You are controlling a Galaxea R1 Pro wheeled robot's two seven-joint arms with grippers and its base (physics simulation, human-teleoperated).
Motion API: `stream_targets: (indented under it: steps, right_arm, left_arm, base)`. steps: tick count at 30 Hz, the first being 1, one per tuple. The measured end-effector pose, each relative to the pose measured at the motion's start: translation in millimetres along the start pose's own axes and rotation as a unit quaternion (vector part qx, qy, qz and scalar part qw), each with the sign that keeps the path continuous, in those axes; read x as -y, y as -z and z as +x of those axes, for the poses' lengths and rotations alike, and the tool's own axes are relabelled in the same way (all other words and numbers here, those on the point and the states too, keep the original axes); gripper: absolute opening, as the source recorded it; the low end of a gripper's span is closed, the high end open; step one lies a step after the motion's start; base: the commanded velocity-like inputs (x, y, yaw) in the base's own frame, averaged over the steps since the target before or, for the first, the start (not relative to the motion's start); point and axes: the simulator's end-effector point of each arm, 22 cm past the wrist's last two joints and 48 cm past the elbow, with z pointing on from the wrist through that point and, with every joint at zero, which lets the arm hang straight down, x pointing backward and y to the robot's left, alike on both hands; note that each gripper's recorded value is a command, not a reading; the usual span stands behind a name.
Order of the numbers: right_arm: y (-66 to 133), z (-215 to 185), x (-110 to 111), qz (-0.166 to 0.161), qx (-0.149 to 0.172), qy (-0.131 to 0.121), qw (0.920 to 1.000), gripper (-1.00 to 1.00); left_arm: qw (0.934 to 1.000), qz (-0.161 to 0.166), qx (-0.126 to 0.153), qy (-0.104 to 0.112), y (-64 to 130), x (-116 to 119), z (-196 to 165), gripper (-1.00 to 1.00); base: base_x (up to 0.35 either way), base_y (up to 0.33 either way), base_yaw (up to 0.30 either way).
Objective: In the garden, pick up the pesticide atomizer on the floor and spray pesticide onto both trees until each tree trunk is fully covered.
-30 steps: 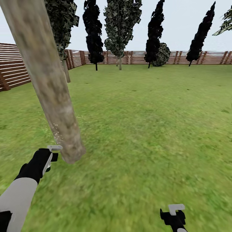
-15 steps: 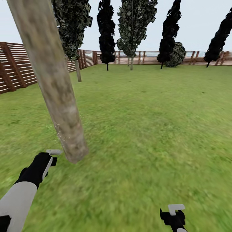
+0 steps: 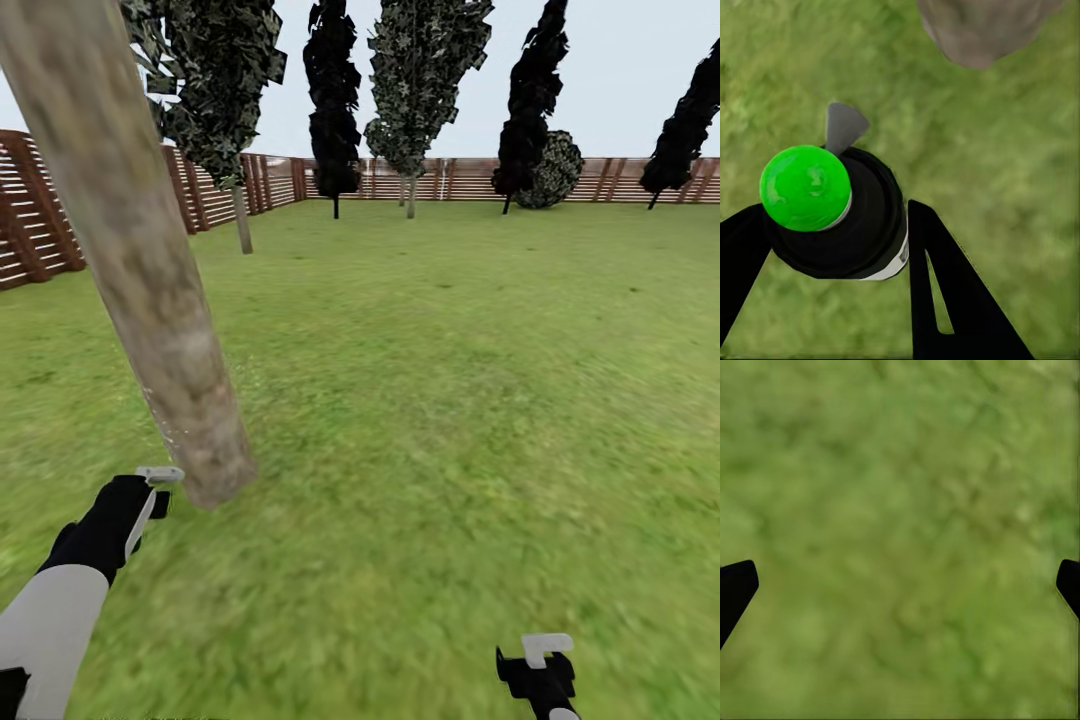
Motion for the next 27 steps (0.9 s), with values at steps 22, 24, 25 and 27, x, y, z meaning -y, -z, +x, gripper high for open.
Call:
stream_targets:
  steps: [22, 24, 25, 27]
  right_arm:
    - [0.1, 0.0, 0.0, 0.000, 0.000, 0.000, 1.0000, 1.00]
    - [0.0, 0.1, -0.1, 0.000, 0.000, 0.000, 1.0000, 1.00]
    - [0.0, 0.0, -0.1, 0.000, 0.000, 0.000, 1.0000, 1.00]
    - [0.0, 0.0, -0.2, 0.000, 0.000, 0.000, 1.0000, 1.00]
  left_arm:
    - [0.9999, -0.013, -0.001, 0.007, 0.5, -4.3, 0.8, -1.00]
    - [0.9999, -0.013, -0.001, 0.007, 0.3, -4.3, 0.9, -1.00]
    - [0.9999, -0.013, -0.001, 0.007, 0.2, -4.4, 1.0, -1.00]
    - [0.9999, -0.013, -0.001, 0.007, 0.2, -4.6, 1.0, -1.00]
  base:
    - [0.162, -0.238, 0.152]
    - [0.024, -0.271, 0.044]
    - [0.007, -0.274, 0.170]
    - [0.002, -0.275, 0.240]
